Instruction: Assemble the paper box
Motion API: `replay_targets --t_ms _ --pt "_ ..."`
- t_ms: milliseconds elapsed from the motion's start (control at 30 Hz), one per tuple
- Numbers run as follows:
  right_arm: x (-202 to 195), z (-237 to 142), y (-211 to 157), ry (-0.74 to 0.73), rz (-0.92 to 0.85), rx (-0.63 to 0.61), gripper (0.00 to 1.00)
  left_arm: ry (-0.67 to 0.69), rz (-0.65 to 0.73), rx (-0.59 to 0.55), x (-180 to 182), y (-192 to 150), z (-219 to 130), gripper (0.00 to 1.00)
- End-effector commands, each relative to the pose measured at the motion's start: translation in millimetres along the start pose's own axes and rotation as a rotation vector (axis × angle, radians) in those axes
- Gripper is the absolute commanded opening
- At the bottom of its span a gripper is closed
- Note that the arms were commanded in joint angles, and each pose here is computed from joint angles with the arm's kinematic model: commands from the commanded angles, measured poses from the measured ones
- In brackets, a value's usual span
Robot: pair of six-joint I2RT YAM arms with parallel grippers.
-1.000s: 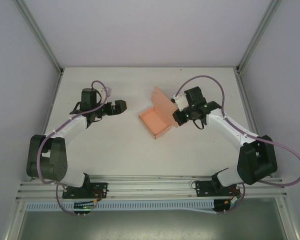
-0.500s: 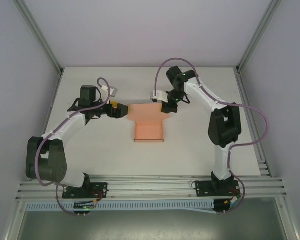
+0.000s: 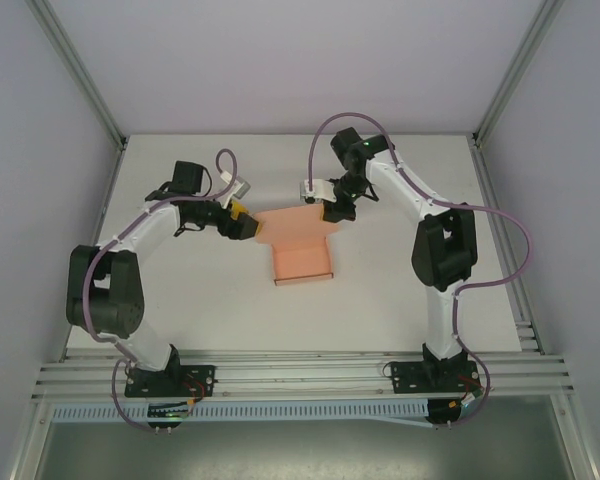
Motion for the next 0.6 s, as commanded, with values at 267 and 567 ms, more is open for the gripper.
replay_targets --t_ms 267,567 --pt "-1.6 8.6 -16.5 0.008 0.096 0.03 0.0 0.086 0.069 0.137 -6.2 -1.9 25.7 0.32" --pt "-5.0 0.0 -16.8 -0.064 0.158 0.003 0.0 0.203 0.099 0.104 -7.0 0.1 17.1 0.19"
Point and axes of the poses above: each hand's point on the last joint's axis, 136 mm out from that joint toward the fingers, its own z axis out along the fingers, its own x axis along the line the jaws close on, y = z × x, the point moved 5 cm from there along -z, back along the fingers, and after that the axes turned 15 degrees about -z, right-handed, at the moved point
